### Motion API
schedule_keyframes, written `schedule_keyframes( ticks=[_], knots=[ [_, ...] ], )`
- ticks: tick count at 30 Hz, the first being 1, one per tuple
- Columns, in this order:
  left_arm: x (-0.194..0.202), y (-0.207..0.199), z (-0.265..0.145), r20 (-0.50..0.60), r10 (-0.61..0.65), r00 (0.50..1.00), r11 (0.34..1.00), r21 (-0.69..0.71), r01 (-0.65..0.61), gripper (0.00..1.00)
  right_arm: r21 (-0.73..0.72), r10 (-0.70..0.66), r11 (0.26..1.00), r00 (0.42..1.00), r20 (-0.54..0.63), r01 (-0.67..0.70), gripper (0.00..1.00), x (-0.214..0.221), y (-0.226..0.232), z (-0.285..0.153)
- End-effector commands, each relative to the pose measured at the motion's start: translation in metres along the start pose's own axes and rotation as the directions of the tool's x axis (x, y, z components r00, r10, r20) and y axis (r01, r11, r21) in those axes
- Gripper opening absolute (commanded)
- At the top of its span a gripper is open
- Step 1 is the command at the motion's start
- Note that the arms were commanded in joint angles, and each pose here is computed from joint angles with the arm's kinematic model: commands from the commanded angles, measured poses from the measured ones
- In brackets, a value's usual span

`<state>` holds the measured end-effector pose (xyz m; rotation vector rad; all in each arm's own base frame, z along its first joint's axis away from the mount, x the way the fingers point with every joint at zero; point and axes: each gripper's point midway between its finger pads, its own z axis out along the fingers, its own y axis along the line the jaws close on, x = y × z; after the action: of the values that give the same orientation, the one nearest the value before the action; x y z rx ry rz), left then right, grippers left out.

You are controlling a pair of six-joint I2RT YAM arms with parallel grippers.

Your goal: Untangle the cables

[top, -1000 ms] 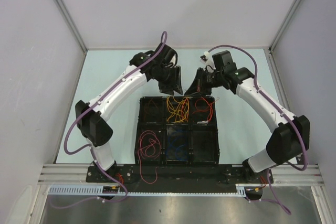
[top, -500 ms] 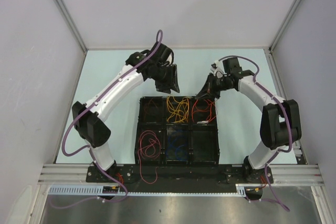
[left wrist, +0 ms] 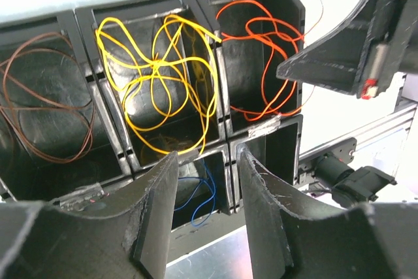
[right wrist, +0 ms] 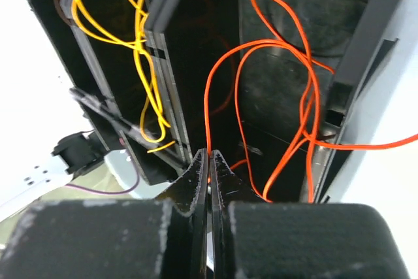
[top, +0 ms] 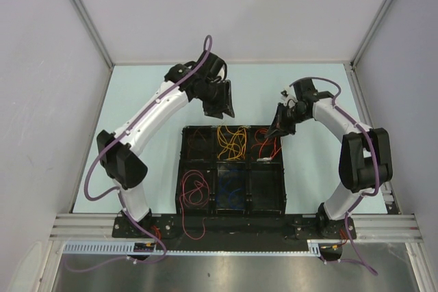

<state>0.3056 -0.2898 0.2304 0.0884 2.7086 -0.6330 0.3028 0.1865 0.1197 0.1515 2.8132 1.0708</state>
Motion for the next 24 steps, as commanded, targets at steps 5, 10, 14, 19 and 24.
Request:
schedule_keyframes(
  ticks=[5,10,14,19,24],
  knots=[
    [-0.020,-0.008,-0.012,0.049,0.036,0.998,0.999,0.011,-0.037,0.50,0.035,-0.056,0.998,0.998,0.041,0.055,0.46,-0.002,0.009,-0.004],
    [-0.021,-0.006,-0.015,0.061,0.040,0.997,0.999,0.002,-0.041,0.53,0.018,-0.104,0.994,0.993,0.060,0.103,0.59,-0.008,0.030,-0.017],
    [-0.022,-0.003,-0.017,0.067,0.039,0.997,0.999,-0.003,-0.039,0.57,0.015,-0.147,0.989,0.985,0.086,0.146,0.87,-0.015,0.049,-0.036],
    [-0.020,0.002,-0.022,0.083,0.036,0.996,0.999,-0.013,-0.035,0.60,-0.018,-0.237,0.970,0.961,0.144,0.242,1.00,-0.016,0.083,-0.061],
    [-0.019,0.007,-0.029,0.112,0.026,0.993,1.000,-0.014,-0.024,0.60,-0.023,-0.286,0.954,0.932,0.224,0.298,0.99,-0.018,0.110,-0.084]
  ],
)
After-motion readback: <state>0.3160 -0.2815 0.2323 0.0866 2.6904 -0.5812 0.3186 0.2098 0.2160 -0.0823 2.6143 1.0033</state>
